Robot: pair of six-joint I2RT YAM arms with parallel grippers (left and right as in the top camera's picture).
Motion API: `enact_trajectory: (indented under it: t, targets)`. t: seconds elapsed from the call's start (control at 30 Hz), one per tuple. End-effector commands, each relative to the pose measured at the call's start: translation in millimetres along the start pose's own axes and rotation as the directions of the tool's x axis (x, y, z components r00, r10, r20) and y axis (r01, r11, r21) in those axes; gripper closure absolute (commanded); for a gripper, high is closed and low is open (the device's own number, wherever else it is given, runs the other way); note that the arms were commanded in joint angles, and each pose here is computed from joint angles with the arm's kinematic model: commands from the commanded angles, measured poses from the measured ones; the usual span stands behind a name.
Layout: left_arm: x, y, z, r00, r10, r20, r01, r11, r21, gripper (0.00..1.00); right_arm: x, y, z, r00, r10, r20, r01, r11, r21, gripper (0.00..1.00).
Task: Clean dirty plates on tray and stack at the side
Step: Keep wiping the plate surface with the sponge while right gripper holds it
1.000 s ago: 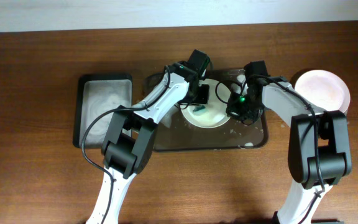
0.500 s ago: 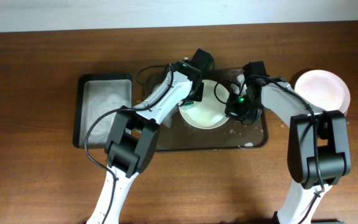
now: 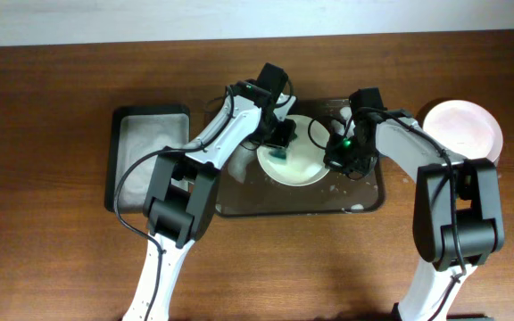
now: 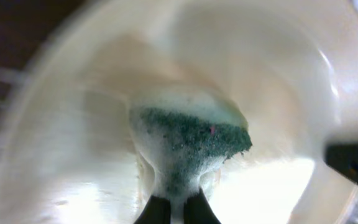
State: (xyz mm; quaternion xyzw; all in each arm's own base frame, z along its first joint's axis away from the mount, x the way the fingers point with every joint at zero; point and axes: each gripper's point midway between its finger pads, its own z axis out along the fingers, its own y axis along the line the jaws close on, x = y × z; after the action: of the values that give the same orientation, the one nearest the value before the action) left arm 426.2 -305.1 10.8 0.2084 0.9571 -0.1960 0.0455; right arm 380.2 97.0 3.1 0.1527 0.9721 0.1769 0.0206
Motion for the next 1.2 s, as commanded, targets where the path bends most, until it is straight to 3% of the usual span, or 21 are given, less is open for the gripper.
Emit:
enact_trajectory:
  t: [0.0,0.2,0.27,0.37,0.5,0.57,0.87,0.97,1.03,1.17]
  targets:
    - [37.1,-33.1,27.2,0.986,0.098,-0.135,-0.068,0.975,0.211,0.99,16.7,-24.4,20.0,0.998,0.003,-0.058,0.002,0.996,0.090,0.96]
    - [43.2,-29.0,24.6,0.980,0.124,-0.154,-0.089,0.972,0.217,1.00,16.2,-24.1,20.0,0.998,0.002,-0.056,0.003,0.996,0.089,0.96]
    - [41.8,-8.8,26.8,0.983,0.089,-0.162,-0.072,0.992,0.107,1.00,16.3,-24.1,20.0,0.998,0.002,-0.056,0.003,0.996,0.088,0.96]
    - [37.9,39.0,25.1,0.989,-0.036,-0.144,0.008,0.982,-0.186,1.00,16.2,-24.0,20.1,0.998,0.002,-0.056,0.003,0.996,0.088,0.96]
    - [27.2,91.5,6.5,0.988,-0.156,-0.009,0.128,0.844,-0.521,1.00,16.1,-23.4,20.1,0.998,0.002,-0.056,0.003,0.996,0.085,0.96]
    - [12.8,100.3,1.2,0.988,-0.139,0.068,0.153,0.804,-0.575,1.00,16.1,-23.4,20.1,0.998,0.001,-0.056,0.003,0.996,0.085,0.96]
    - [-35.6,89.8,1.7,0.960,-0.079,0.267,0.216,0.817,-0.535,0.99,16.0,-23.5,20.1,0.998,0.001,-0.056,0.004,0.996,0.085,0.96]
    - [-33.0,70.3,14.2,0.969,-0.096,0.228,0.188,0.883,-0.429,1.00,16.0,-23.5,20.1,0.998,0.001,-0.056,0.003,0.996,0.085,0.96]
    - [-29.3,43.9,26.2,0.983,-0.072,0.169,0.119,0.949,-0.292,1.00,16.0,-23.5,20.1,0.998,0.001,-0.056,0.004,0.996,0.085,0.96]
    - [-21.7,3.1,35.0,0.995,0.012,0.095,-0.005,0.998,-0.070,1.00,16.0,-23.5,20.1,0.998,0.001,-0.056,0.004,0.996,0.085,0.96]
